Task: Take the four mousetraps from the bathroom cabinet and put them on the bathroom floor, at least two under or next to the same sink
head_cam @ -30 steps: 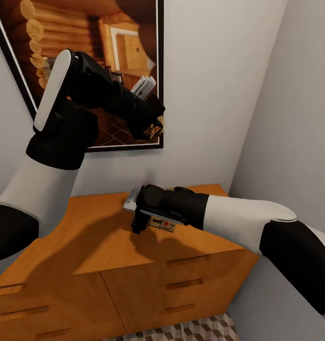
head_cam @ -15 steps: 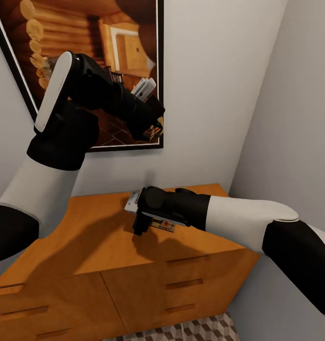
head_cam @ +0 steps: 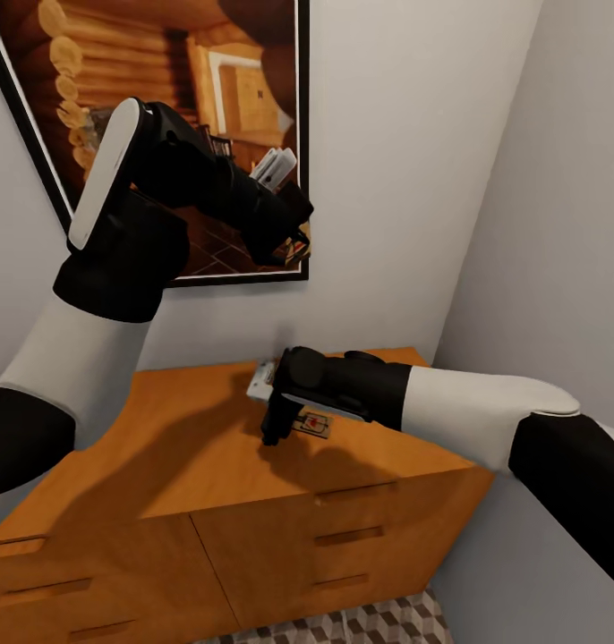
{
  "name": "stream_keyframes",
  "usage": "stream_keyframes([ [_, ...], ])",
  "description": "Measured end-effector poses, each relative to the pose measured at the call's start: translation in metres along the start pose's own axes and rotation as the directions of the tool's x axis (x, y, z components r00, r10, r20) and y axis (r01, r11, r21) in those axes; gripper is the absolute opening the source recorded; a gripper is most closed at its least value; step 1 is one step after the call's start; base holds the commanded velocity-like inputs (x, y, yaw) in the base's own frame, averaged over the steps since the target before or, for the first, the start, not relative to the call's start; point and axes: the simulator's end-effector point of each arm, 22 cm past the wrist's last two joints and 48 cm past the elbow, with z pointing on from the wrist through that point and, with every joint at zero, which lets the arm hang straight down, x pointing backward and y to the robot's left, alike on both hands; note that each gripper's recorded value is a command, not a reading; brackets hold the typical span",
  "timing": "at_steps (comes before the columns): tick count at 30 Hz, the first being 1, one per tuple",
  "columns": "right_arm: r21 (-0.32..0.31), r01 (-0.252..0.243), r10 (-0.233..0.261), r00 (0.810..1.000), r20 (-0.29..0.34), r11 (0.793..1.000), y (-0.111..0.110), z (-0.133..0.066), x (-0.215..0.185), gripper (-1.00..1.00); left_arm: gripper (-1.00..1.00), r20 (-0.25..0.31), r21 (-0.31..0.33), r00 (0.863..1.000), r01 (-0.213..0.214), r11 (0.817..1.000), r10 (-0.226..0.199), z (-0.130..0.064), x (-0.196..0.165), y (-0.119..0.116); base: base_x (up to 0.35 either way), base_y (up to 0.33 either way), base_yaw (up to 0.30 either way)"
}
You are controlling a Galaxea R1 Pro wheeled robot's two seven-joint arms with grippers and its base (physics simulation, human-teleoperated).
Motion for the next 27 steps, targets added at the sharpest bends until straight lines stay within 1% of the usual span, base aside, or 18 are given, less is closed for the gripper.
stream_keyframes([
  [6,-0.014,-0.001,0.001,1.000,-0.003,1.000,0.0024,0.0007,0.0017,1.00,-1.00,0.001,-0.011,1.000,-0.008,1.000,0.008,0.0023,0.0008,0.0034,-0.191,0.000,0.000],
  [19,-0.007,-0.002,0.002,1.000,-0.011,1.000,-0.0006,0.0016,0.0057,1.00,-1.00,-0.001,-0.014,1.000,-0.010,1.000,0.010,0.0028,0.0016,0.0037,-0.013,-0.003,0.000],
  [27,-0.007,-0.002,0.002,1.000,-0.011,1.000,-0.0008,0.0016,0.0059,1.00,-1.00,0.000,-0.016,1.000,-0.011,1.000,0.011,0.0029,0.0011,0.0046,0.013,-0.171,0.000],
])
